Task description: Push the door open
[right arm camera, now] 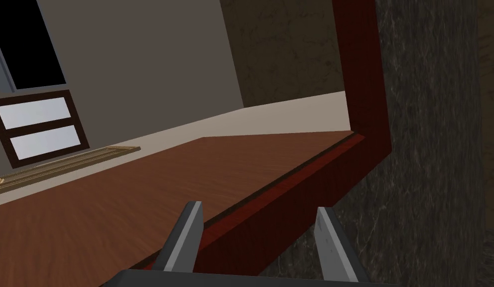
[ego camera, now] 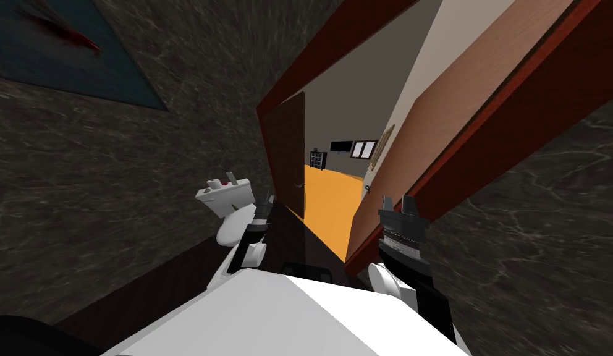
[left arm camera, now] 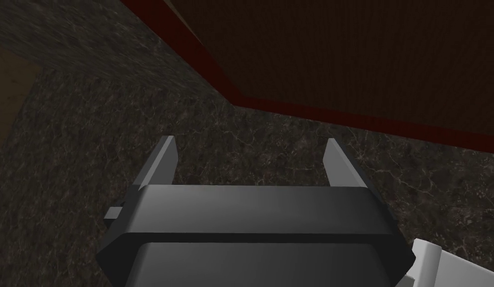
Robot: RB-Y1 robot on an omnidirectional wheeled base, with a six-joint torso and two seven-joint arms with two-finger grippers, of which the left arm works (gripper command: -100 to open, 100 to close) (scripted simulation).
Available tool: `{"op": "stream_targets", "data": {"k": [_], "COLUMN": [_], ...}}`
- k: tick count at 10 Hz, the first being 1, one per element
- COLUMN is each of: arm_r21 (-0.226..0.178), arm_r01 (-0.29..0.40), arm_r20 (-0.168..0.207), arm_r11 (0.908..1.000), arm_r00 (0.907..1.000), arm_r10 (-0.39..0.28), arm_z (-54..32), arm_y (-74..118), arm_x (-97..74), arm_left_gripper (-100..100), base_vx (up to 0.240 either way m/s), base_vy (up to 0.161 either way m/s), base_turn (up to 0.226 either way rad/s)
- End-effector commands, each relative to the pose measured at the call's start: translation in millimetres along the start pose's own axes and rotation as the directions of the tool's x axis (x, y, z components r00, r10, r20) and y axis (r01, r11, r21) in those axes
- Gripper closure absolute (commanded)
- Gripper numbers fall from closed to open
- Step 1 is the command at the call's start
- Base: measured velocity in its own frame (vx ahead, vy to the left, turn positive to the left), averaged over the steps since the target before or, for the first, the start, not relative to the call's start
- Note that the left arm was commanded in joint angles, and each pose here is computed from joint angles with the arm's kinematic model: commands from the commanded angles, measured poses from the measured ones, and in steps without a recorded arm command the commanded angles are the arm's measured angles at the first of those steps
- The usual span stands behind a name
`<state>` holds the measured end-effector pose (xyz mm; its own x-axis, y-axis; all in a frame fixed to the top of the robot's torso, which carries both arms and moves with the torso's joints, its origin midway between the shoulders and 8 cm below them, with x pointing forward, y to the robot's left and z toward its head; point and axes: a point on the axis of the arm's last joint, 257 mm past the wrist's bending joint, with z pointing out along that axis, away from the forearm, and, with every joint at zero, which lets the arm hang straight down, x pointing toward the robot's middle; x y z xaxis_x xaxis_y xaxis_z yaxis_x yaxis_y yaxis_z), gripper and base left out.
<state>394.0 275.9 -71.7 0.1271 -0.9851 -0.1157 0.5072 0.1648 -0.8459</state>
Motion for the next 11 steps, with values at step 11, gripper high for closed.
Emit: {"op": "stream_targets", "data": {"k": [11], "arm_r21": [-0.141], "arm_r01": [0.072], "arm_r20": [-0.09], "arm_r11": [0.9874], "arm_r00": [0.9923], "arm_r10": [-0.085], "arm_z": [-24.7], "arm_y": [86.9], "arm_x": [50.8], "arm_left_gripper": [-100], "base_vx": [0.087], "base_vy": [0.094], "base_turn": [-0.079]}}
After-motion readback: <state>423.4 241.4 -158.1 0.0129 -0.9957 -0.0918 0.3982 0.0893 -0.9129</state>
